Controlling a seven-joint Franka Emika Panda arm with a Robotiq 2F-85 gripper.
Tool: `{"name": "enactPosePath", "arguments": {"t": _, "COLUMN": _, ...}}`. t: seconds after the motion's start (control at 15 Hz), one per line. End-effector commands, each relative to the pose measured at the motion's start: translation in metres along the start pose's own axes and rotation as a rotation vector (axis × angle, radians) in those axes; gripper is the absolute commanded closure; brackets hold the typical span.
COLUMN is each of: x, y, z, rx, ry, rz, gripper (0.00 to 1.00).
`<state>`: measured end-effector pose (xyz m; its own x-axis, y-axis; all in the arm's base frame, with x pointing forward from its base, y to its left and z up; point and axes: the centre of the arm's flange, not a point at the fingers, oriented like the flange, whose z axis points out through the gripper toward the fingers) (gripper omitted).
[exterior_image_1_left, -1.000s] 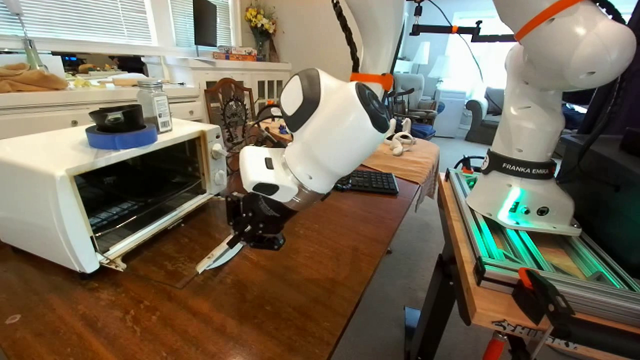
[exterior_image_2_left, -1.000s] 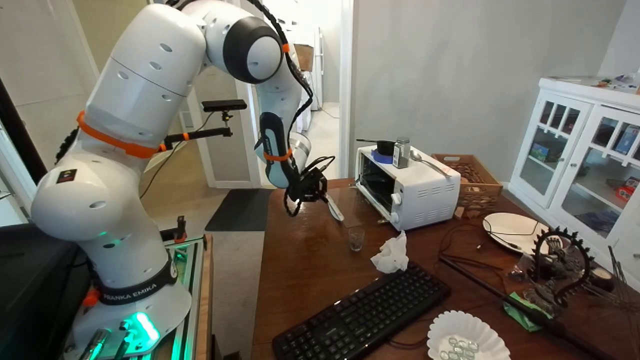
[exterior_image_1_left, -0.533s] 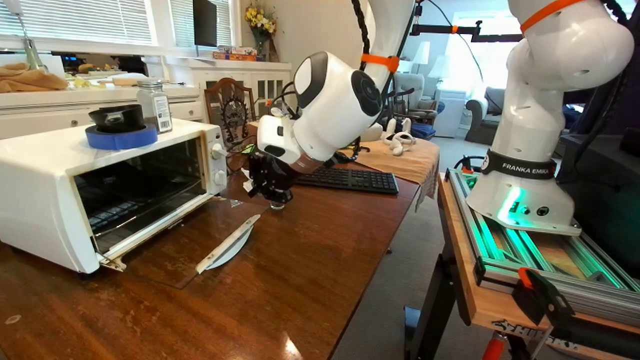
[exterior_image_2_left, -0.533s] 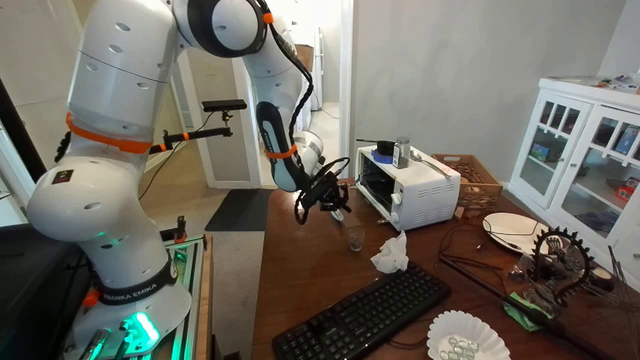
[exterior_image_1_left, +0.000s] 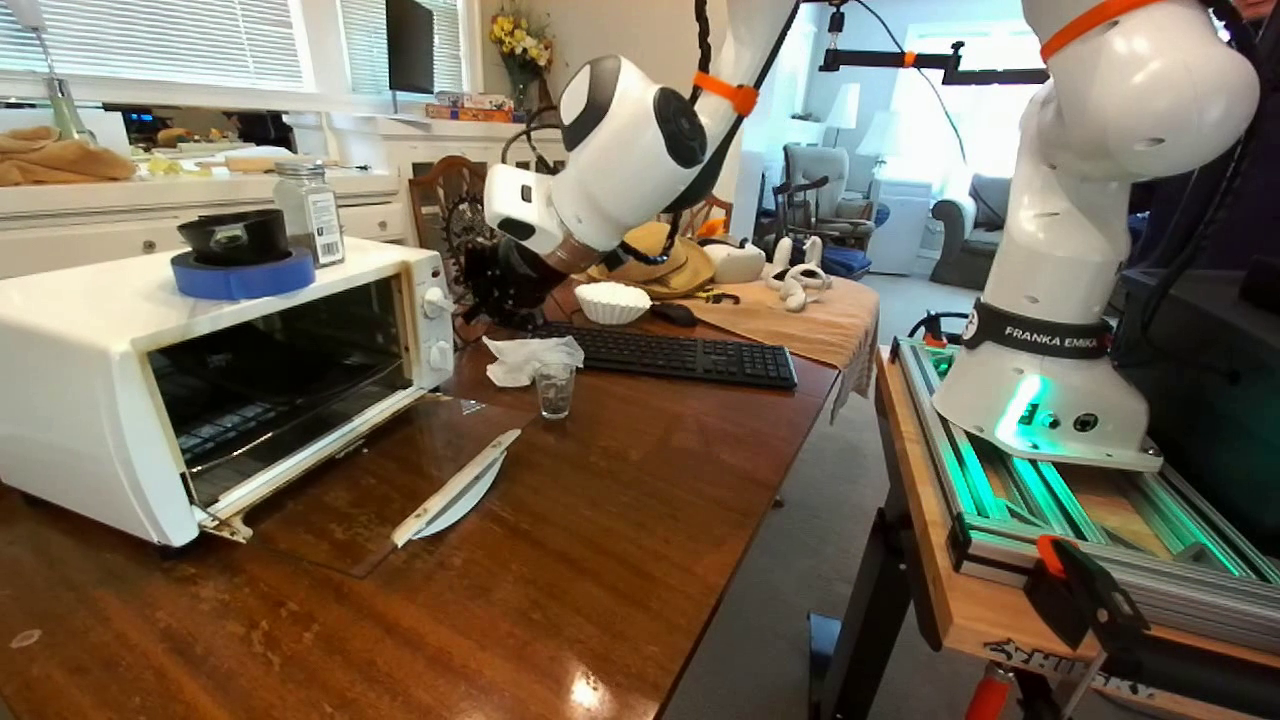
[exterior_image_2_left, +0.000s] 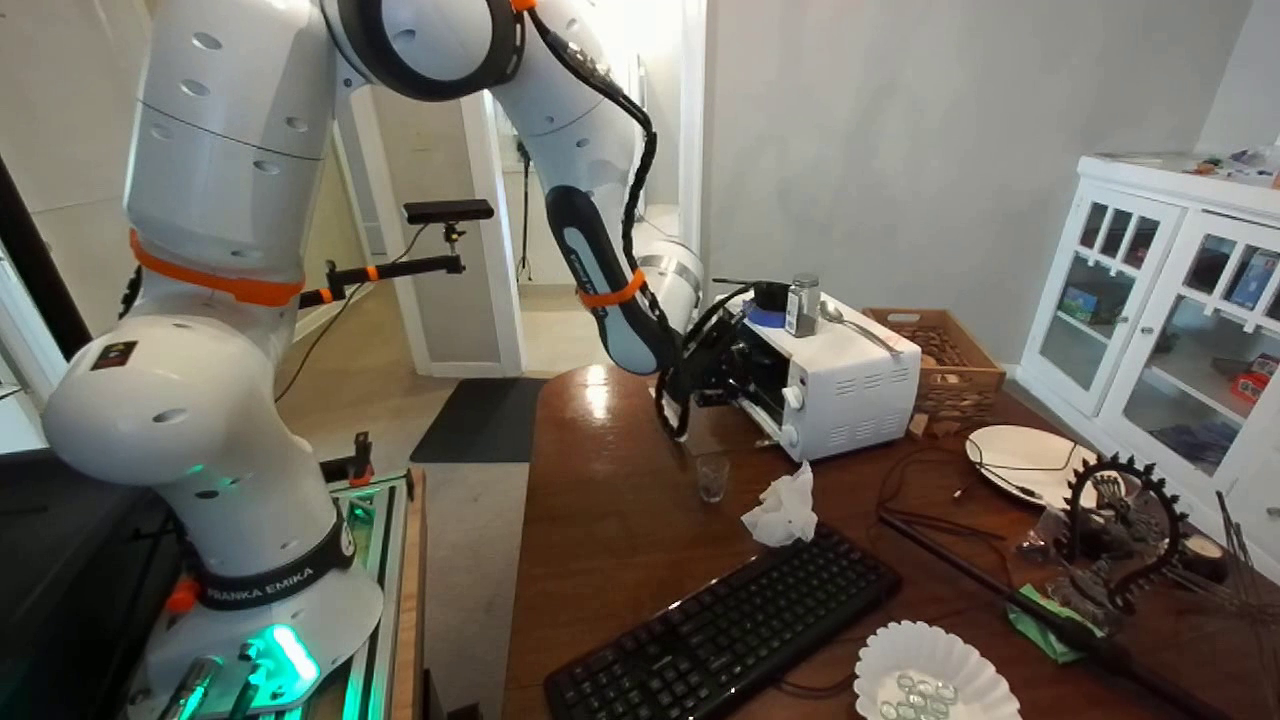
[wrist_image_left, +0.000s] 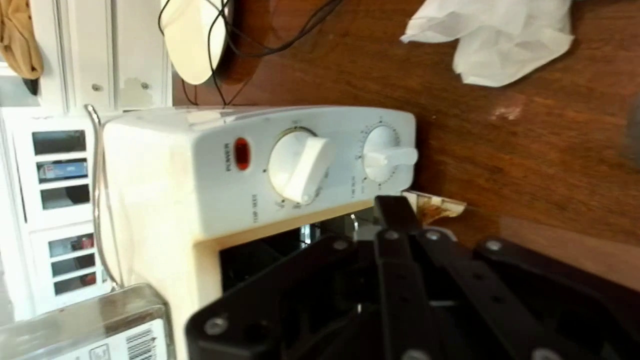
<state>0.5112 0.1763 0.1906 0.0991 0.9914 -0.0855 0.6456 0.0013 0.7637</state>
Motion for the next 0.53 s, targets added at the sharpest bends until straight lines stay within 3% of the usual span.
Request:
{"name": "enactPosePath", "arguments": {"t": 0.0, "x": 0.013, "y": 0.021, "z": 0.021, "rx": -0.005, "ry": 0.109, "rz": -0.072, "gripper": 1.0}}
{"name": "enactPosePath", "arguments": {"t": 0.27, "x": 0.031, "y": 0.023, "z": 0.032, "rx": 0.004, "ry": 0.187, "rz": -0.094, "gripper": 1.0}}
{"name": "enactPosePath", "arguments": {"t": 0.47, "x": 0.044, "y": 0.011, "z": 0.035, "rx": 0.024, "ry": 0.195, "rz": -0.089, "gripper": 1.0}}
